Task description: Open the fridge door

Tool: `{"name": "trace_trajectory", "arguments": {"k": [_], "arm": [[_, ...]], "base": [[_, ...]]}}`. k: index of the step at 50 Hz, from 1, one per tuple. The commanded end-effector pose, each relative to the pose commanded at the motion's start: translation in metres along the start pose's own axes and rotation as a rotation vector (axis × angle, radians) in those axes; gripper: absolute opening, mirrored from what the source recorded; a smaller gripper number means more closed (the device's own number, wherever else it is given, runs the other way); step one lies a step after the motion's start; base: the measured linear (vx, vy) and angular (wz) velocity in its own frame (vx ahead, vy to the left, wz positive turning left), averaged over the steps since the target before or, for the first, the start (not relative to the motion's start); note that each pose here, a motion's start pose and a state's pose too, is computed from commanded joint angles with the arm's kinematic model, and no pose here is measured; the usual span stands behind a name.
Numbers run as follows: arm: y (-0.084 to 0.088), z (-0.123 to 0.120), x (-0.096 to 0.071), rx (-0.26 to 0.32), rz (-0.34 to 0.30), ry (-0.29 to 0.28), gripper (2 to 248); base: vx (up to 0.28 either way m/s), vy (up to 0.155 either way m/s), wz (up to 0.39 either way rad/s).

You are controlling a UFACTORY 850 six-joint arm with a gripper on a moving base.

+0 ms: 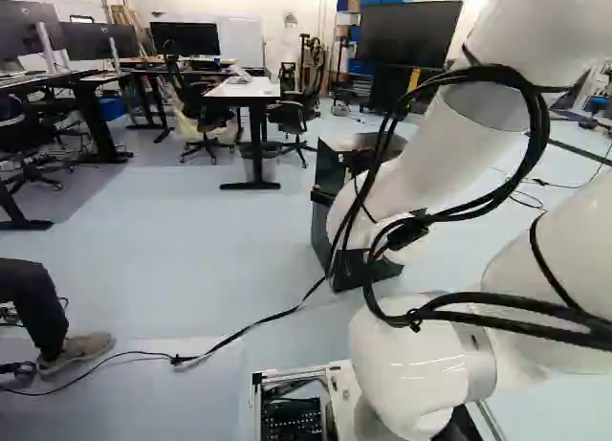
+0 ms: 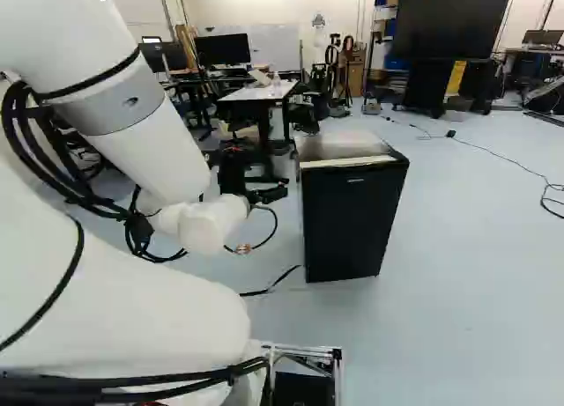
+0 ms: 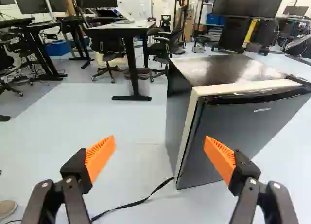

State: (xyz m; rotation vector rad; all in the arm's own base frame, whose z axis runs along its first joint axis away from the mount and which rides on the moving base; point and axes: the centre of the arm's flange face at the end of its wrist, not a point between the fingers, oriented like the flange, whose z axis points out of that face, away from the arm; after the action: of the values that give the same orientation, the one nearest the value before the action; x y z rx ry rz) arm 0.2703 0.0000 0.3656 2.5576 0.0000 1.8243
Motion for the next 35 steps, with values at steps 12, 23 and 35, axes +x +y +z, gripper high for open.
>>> {"name": "trace_trajectory", "arguments": {"k": [12,23,35], "arm": [[0.0,0.0,0.0,0.0,0.0,0.0,247],[0.0,0.0,0.0,0.0,0.0,0.0,247],[0.0,0.0011,0.0006,0.0,0.0,-0.001,247]], "base": [[0.0,0.0,0.0],[0.0,0.0,0.0],[0.0,0.0,0.0]]}}
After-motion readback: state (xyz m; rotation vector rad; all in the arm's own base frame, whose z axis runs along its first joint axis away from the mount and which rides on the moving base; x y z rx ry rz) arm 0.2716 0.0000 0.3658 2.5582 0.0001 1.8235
